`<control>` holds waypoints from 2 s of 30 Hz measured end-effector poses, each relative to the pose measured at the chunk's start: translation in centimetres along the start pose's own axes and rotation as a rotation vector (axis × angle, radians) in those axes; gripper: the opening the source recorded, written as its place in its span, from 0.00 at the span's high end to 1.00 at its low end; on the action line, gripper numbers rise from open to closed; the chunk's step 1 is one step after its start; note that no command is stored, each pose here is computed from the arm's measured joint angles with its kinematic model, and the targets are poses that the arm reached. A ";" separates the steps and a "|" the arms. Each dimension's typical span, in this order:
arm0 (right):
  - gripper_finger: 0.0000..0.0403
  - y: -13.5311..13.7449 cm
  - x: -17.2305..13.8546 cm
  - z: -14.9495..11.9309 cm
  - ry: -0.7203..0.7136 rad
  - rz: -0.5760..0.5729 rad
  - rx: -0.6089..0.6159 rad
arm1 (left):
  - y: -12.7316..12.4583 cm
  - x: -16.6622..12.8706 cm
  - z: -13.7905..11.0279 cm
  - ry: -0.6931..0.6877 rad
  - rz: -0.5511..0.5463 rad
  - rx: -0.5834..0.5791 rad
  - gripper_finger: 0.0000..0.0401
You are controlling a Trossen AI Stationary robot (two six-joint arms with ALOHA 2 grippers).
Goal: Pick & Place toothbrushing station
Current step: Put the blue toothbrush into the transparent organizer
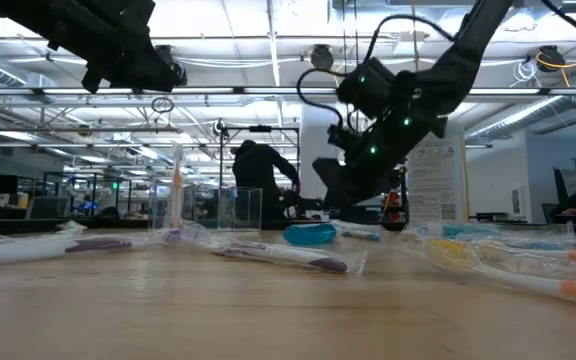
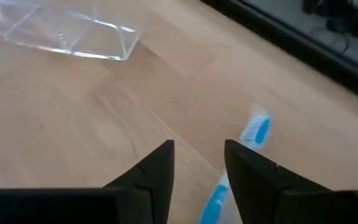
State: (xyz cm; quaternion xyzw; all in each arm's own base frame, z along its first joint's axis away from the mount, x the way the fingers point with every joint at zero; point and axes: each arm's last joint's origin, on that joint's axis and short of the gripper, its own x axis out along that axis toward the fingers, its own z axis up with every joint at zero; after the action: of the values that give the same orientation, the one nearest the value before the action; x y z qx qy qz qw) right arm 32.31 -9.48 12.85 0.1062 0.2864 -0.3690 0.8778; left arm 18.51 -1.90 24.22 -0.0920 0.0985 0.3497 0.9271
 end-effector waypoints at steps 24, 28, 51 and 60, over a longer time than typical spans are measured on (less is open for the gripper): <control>0.96 -1.3 2.9 -2.0 0.101 0.014 0.085 | 0.0 0.0 0.0 -0.001 0.005 0.008 0.71; 0.95 -0.9 2.7 -1.7 0.065 0.054 0.085 | 0.0 0.0 0.0 0.000 0.005 0.008 0.71; 1.00 5.2 -2.0 3.4 -0.559 0.713 0.053 | 0.0 0.0 -0.1 0.002 0.007 0.030 0.71; 1.00 5.1 -2.7 4.3 -0.702 0.642 0.070 | -0.1 0.2 -0.2 0.008 0.013 0.038 0.71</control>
State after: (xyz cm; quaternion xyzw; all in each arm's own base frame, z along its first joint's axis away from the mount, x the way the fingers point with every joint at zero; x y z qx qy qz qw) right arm 36.25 -6.04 17.81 0.0878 -0.0872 -0.1021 0.9870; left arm 18.66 -1.88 23.96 -0.0752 0.1093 0.3534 0.9260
